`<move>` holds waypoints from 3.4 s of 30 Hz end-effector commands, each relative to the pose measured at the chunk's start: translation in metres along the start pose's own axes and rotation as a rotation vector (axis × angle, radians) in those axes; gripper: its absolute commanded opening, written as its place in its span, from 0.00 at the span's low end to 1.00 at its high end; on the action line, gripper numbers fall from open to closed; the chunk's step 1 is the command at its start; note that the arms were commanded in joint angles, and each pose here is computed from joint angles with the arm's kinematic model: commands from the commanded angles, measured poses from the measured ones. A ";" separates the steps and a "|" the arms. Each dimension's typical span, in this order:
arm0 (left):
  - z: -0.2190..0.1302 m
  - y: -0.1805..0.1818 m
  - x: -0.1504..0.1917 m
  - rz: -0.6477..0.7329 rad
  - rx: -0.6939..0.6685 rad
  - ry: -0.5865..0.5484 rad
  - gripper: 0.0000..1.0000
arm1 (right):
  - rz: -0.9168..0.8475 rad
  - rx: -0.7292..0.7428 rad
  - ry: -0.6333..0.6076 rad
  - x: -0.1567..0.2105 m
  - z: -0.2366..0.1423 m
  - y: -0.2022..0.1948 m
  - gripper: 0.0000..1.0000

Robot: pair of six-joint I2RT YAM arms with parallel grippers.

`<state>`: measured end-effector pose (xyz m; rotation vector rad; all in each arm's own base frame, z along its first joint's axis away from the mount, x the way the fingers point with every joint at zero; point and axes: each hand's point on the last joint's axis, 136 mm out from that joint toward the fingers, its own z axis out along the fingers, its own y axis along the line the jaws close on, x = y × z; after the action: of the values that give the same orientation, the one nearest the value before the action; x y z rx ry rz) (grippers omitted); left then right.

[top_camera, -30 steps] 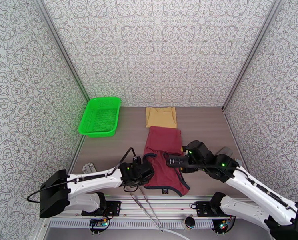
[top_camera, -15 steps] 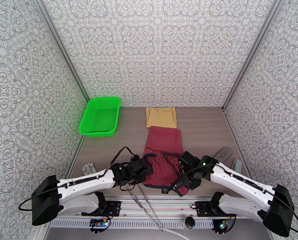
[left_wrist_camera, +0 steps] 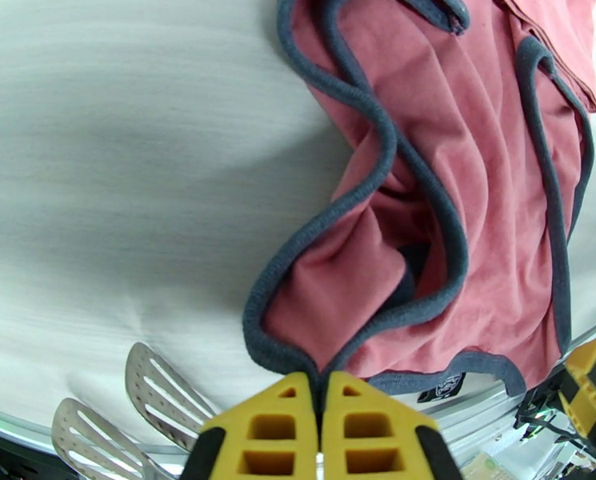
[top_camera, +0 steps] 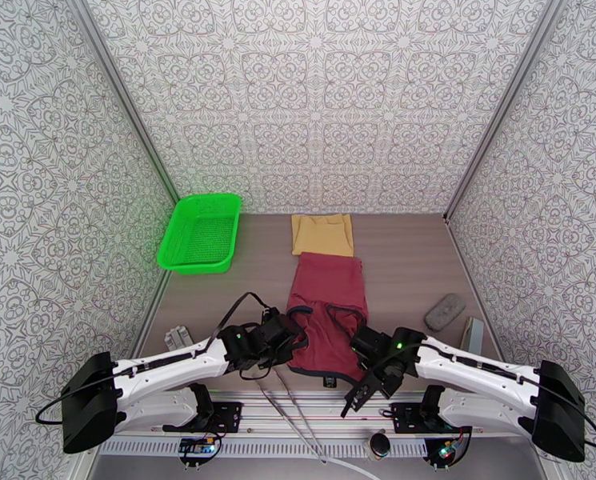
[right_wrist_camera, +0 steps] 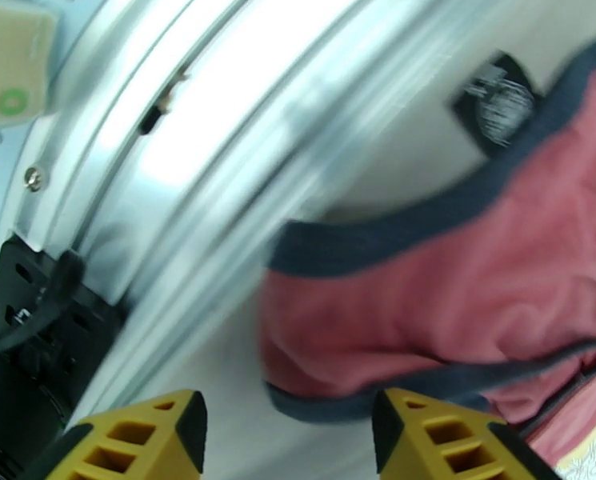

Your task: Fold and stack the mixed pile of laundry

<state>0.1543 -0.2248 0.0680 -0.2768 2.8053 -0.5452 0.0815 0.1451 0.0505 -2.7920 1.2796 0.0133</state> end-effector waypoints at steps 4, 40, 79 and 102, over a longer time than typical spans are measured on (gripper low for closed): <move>0.002 0.000 -0.001 0.014 0.012 0.005 0.00 | 0.003 0.022 -0.032 -0.007 0.015 0.002 0.58; -0.012 -0.007 -0.004 0.049 0.056 -0.009 0.00 | 0.221 0.166 0.010 -0.003 0.009 -0.042 0.00; 0.004 -0.090 -0.242 -0.009 0.172 0.028 0.00 | 0.705 0.740 0.192 0.192 -0.087 -0.308 0.00; 0.080 -0.090 -0.316 -0.164 0.181 0.083 0.57 | 0.904 0.732 0.299 0.250 -0.058 -0.309 0.00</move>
<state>0.4832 -0.2610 0.0887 -0.4164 2.8292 -0.8258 0.4769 0.1601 0.1200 -1.5727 1.9216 -0.6674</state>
